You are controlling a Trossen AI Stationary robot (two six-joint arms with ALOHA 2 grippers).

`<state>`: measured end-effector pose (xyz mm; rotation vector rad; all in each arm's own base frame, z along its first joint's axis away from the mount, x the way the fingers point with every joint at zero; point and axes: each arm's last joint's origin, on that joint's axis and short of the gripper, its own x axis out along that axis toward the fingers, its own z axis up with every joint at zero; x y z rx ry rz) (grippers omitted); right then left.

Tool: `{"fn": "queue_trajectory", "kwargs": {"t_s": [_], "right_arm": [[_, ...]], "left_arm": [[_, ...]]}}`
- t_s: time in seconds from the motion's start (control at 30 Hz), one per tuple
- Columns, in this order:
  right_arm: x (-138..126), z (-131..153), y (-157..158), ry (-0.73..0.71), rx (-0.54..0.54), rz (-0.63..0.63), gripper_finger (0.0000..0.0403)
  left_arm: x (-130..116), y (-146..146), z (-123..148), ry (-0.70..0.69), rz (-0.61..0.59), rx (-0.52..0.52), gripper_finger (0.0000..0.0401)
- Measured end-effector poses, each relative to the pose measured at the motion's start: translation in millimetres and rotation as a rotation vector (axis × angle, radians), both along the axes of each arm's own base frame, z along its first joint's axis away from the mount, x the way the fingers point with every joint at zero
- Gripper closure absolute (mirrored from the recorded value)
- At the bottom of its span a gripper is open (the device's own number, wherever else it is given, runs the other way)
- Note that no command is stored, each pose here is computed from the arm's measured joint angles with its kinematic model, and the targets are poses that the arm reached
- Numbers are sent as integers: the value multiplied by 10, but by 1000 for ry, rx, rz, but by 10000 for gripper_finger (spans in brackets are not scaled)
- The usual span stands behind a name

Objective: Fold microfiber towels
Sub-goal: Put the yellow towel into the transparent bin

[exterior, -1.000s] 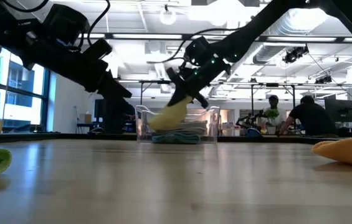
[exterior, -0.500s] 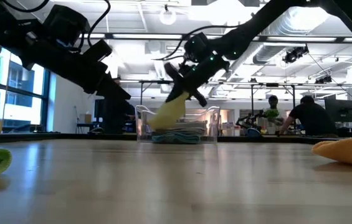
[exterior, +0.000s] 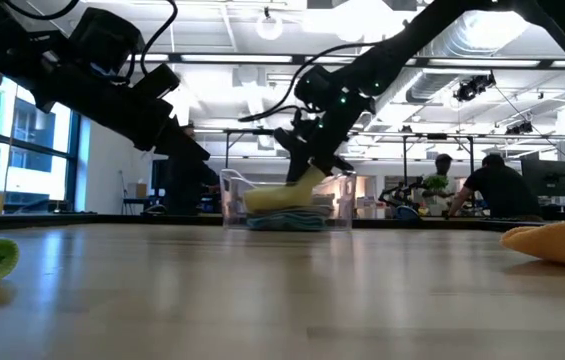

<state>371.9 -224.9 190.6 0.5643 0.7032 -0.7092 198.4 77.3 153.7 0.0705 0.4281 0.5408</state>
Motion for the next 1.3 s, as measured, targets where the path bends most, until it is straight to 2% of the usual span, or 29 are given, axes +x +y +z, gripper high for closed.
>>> {"fn": "queue_trajectory", "kwargs": {"t_s": [0.2,0.3,0.4,0.83,1.0,1.2,1.3], "right_arm": [[-8,83,-48,31,-19,24,212],[36,220,-65,38,-55,67,202],[59,300,-66,21,-39,106,207],[-21,202,-85,78,56,105,288],[-30,191,-85,74,82,136,330],[-22,197,-87,81,46,191,394],[-15,220,-83,78,21,232,395]], "left_arm": [[0,-1,0,0,-1,0,270],[0,-1,0,0,-1,0,270],[0,-1,0,0,-1,0,270],[1,-4,-2,1,-9,-3,270],[1,-4,-3,2,-9,-3,270],[-2,-5,-13,14,-9,-6,270],[-3,-5,-14,16,-10,-6,270]]}}
